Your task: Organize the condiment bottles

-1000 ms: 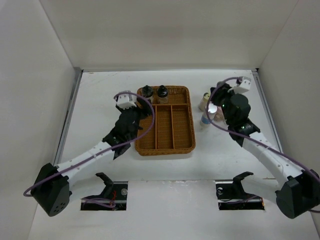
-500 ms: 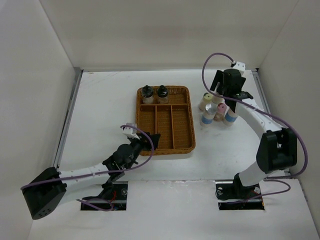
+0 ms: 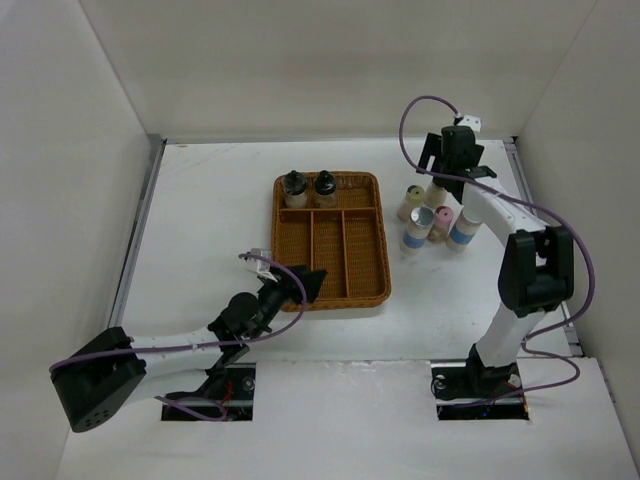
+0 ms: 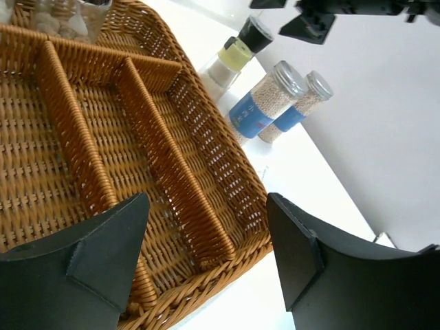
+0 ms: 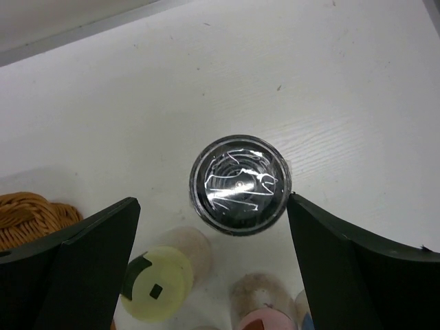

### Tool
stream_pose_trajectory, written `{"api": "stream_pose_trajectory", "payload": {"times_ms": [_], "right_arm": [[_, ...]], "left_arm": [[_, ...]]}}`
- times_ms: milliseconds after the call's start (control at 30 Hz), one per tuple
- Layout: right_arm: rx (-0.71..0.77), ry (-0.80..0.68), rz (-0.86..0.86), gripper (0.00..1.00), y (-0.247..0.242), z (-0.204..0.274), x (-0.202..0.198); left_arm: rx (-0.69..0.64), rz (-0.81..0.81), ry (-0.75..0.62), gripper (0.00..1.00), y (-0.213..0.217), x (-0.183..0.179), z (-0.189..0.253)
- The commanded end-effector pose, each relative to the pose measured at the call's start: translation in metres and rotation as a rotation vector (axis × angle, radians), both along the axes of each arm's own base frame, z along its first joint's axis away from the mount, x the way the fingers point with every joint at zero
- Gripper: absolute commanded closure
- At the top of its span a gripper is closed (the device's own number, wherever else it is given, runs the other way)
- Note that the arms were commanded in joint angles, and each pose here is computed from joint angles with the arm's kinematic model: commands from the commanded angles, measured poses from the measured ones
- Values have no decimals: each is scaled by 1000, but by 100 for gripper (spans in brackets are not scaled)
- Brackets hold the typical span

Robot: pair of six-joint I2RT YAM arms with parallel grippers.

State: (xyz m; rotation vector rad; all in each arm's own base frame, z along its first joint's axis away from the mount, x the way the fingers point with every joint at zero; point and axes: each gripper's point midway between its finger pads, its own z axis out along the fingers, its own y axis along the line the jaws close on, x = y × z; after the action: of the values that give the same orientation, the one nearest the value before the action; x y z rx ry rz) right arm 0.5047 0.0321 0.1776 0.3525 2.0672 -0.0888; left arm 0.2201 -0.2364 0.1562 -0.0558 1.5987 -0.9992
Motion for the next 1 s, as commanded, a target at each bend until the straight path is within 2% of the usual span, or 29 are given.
{"api": "stream_pose_trajectory", "payload": {"times_ms": [0, 200, 433, 700, 867, 967], "right_arm": [[-4, -24, -6, 5, -5, 6, 17], [-26, -1, -39, 6, -14, -10, 24], [-43, 6, -58, 13, -22, -15, 26], [-91, -60, -65, 8, -28, 14, 20], [-96, -6, -66, 8, -28, -5, 22], [-89, 6, -65, 11, -26, -15, 25]], "left_arm": [[-66, -13, -34, 32, -1, 0, 16], [-59, 0, -21, 31, 1, 3, 11], [-56, 0, -9, 31, -1, 5, 7], [-52, 0, -5, 31, -2, 5, 5], [-64, 2, -9, 31, 0, 5, 8], [-60, 8, -5, 31, 1, 6, 6]]}}
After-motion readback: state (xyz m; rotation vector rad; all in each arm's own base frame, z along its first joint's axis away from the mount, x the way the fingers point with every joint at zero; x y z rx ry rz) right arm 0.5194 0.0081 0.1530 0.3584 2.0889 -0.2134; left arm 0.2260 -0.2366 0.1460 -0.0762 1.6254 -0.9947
